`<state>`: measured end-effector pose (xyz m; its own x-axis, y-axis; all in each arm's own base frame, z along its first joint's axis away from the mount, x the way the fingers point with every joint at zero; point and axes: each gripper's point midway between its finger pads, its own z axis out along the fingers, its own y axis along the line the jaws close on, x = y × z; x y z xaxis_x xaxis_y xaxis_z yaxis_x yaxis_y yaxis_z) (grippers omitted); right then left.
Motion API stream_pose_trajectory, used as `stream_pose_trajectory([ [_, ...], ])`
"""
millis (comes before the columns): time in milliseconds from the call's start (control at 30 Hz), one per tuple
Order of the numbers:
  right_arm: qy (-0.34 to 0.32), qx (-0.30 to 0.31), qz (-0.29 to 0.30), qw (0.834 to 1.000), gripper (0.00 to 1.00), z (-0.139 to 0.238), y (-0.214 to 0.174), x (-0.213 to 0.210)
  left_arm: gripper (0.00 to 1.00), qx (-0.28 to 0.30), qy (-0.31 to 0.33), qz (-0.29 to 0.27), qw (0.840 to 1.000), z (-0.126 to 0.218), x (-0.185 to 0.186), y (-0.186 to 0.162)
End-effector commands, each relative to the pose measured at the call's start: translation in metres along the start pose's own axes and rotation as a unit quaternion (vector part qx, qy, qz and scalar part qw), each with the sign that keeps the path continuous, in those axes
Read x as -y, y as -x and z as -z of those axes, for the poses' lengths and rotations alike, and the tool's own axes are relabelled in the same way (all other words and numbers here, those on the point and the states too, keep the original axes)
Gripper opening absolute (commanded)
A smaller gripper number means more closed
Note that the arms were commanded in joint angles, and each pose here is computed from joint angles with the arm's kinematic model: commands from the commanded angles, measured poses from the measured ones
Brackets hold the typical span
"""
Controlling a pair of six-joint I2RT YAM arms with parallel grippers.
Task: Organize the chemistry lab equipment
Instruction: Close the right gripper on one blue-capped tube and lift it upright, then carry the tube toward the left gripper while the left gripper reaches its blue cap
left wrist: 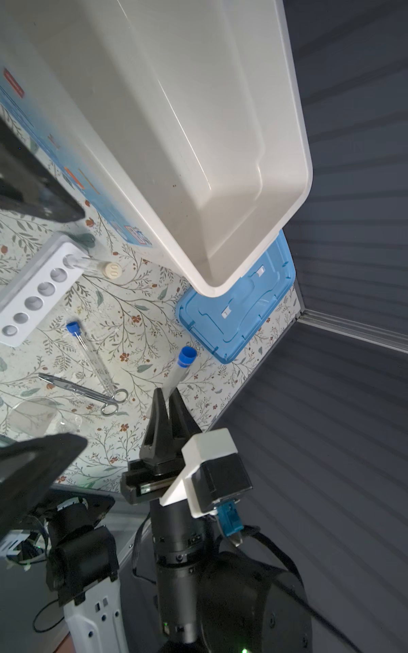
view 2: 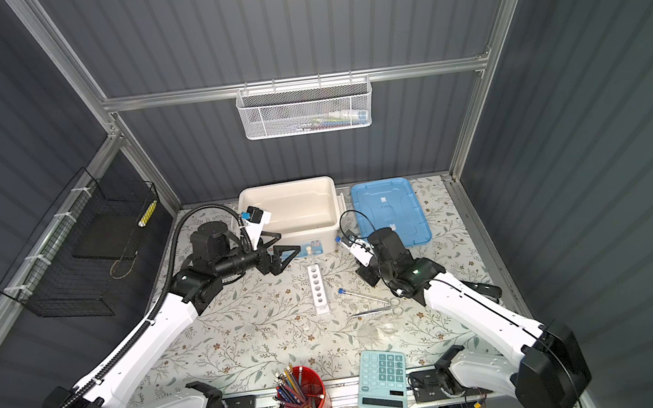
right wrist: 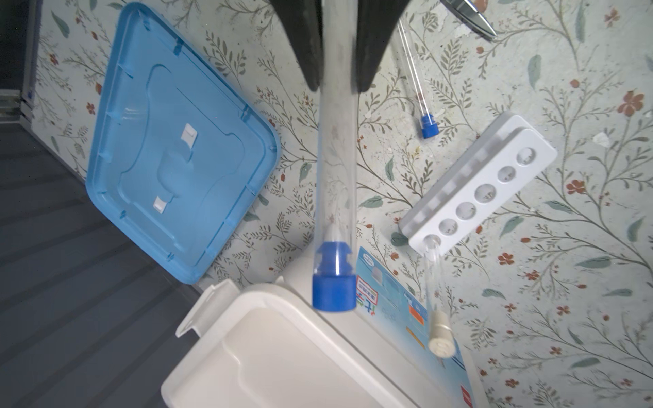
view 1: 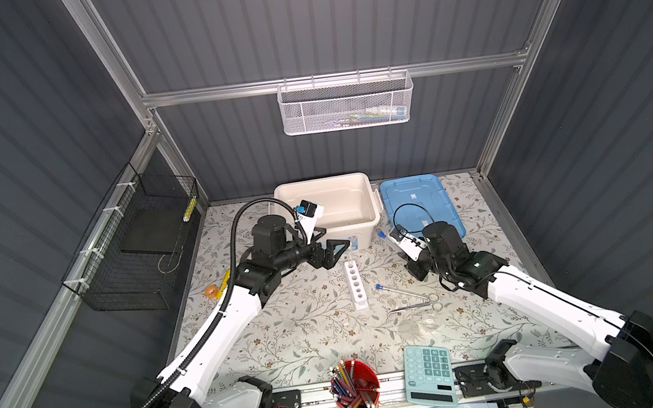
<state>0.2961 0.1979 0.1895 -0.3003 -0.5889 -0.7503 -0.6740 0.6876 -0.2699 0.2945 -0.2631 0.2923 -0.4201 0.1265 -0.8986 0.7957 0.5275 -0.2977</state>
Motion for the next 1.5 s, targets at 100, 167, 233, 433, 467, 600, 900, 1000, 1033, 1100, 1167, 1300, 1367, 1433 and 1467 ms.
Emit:
stream_pose_trajectory([
  [100, 0.014, 0.041, 0.009, 0.999, 0.16, 0.019, 0.029, -0.015, 0.88, 0.031, -0.058, 0.003, 0.998, -0.008, 0.024, 0.022],
  [167, 0.018, 0.053, 0.011, 0.998, 0.16, 0.023, 0.036, -0.018, 0.85, 0.027, -0.066, 0.004, 0.997, -0.013, 0.026, 0.021],
  [233, 0.022, 0.067, 0.011, 0.997, 0.16, 0.026, 0.044, -0.02, 0.83, 0.023, -0.072, 0.006, 0.997, -0.016, 0.028, 0.021],
  [433, 0.033, 0.077, 0.013, 0.996, 0.16, 0.027, 0.049, -0.027, 0.74, 0.019, -0.082, 0.013, 0.996, -0.022, 0.029, 0.018],
  [467, 0.036, 0.08, 0.013, 0.996, 0.16, 0.027, 0.051, -0.028, 0.73, 0.02, -0.083, 0.013, 0.996, -0.022, 0.03, 0.018],
  [600, 0.05, 0.098, 0.015, 0.994, 0.16, 0.03, 0.062, -0.036, 0.71, 0.021, -0.098, 0.015, 0.995, -0.026, 0.033, 0.02],
  [900, 0.071, 0.098, 0.03, 0.992, 0.16, 0.018, 0.074, -0.049, 0.64, 0.019, -0.104, 0.012, 0.994, -0.027, 0.035, 0.018],
  [1000, 0.075, 0.104, 0.032, 0.991, 0.16, 0.016, 0.078, -0.051, 0.62, 0.018, -0.106, 0.012, 0.994, -0.026, 0.035, 0.018],
  [1033, 0.075, 0.105, 0.032, 0.991, 0.16, 0.016, 0.079, -0.051, 0.61, 0.018, -0.106, 0.012, 0.994, -0.027, 0.036, 0.017],
  [1100, 0.072, 0.107, 0.034, 0.991, 0.16, 0.014, 0.081, -0.05, 0.59, 0.018, -0.109, 0.011, 0.994, -0.026, 0.036, 0.018],
  [1167, 0.071, 0.109, 0.036, 0.991, 0.16, 0.014, 0.083, -0.05, 0.57, 0.015, -0.111, 0.011, 0.994, -0.027, 0.037, 0.018],
  [1300, 0.071, 0.114, 0.037, 0.99, 0.16, 0.015, 0.085, -0.05, 0.54, 0.014, -0.11, 0.008, 0.994, -0.027, 0.037, 0.017],
  [1367, 0.071, 0.115, 0.036, 0.99, 0.16, 0.016, 0.086, -0.049, 0.54, 0.012, -0.11, 0.01, 0.994, -0.028, 0.036, 0.016],
  [1433, 0.069, 0.118, 0.035, 0.99, 0.16, 0.017, 0.087, -0.048, 0.54, 0.01, -0.11, 0.011, 0.994, -0.029, 0.035, 0.014],
  [1467, 0.069, 0.119, 0.035, 0.99, 0.16, 0.017, 0.087, -0.049, 0.53, 0.01, -0.112, 0.011, 0.994, -0.029, 0.036, 0.014],
])
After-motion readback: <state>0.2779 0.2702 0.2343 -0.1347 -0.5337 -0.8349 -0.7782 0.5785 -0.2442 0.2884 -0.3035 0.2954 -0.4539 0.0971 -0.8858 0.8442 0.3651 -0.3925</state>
